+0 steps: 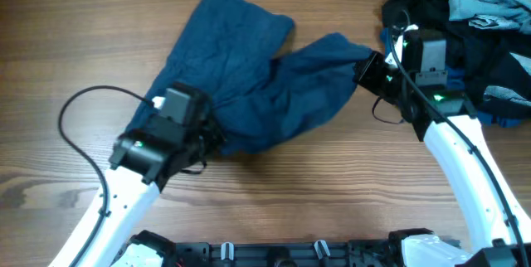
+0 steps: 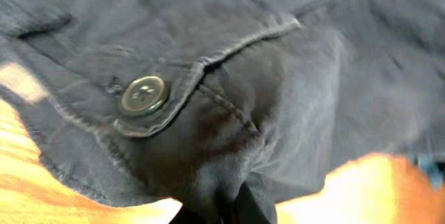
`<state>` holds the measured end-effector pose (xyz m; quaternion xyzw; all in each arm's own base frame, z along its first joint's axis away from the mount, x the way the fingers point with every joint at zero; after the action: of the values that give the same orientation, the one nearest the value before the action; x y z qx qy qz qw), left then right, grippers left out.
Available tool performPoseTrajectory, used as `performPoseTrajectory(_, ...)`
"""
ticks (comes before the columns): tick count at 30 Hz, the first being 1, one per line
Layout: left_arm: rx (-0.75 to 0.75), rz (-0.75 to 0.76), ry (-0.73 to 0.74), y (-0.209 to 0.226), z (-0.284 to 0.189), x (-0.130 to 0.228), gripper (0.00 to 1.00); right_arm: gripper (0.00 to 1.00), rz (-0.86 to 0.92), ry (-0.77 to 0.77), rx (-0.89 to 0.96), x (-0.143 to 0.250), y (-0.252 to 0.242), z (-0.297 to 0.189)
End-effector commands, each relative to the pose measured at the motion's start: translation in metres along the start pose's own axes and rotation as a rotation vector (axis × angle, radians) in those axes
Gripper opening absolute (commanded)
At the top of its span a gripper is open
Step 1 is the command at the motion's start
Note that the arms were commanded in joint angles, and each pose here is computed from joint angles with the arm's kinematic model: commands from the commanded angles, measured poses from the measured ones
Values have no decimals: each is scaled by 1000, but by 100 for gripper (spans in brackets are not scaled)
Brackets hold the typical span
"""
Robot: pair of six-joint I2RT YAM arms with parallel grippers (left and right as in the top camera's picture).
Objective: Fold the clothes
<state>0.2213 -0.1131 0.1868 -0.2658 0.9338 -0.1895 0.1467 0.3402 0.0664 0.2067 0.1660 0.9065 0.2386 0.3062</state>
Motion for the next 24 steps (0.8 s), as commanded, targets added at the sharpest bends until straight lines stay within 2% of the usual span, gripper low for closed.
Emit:
performPoseTrajectory(1, 33, 66, 93, -18, -2, 36, 4, 4, -22, 40, -59, 8, 9, -15)
performPoseTrajectory(4, -24, 85, 159, -14, -3, 65, 4, 4, -24, 56, -51, 15, 10, -29)
performPoseTrajectory(8, -143, 2, 155, 7, -10, 78, 4, 4, -28, -6, -32, 17, 12, -60)
performPoseTrajectory(14, -90, -25, 94, 10, -33, 86, 4, 4, -24, -128, -50, 7, 15, -93)
performPoseTrajectory(20, -92, -75, -64, 20, -45, 73, 4, 4, -123, -125, -307, -17, 56, -54)
performPoseTrajectory(24, -130, -90, -134, 22, -41, 64, 4, 4, -143, -69, -420, -14, 84, 1)
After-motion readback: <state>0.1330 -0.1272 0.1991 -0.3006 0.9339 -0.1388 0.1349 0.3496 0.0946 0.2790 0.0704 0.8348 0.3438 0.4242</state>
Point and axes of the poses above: each gripper's point midway between its finger pads, its own z axis out along the fingers, its own y axis along the line the jaws close on, x = y × z, the point moved 5 cm from there along -z, back along the fingers, and after that the axes turned 3 degrees about -z, right-handed, at the moved point
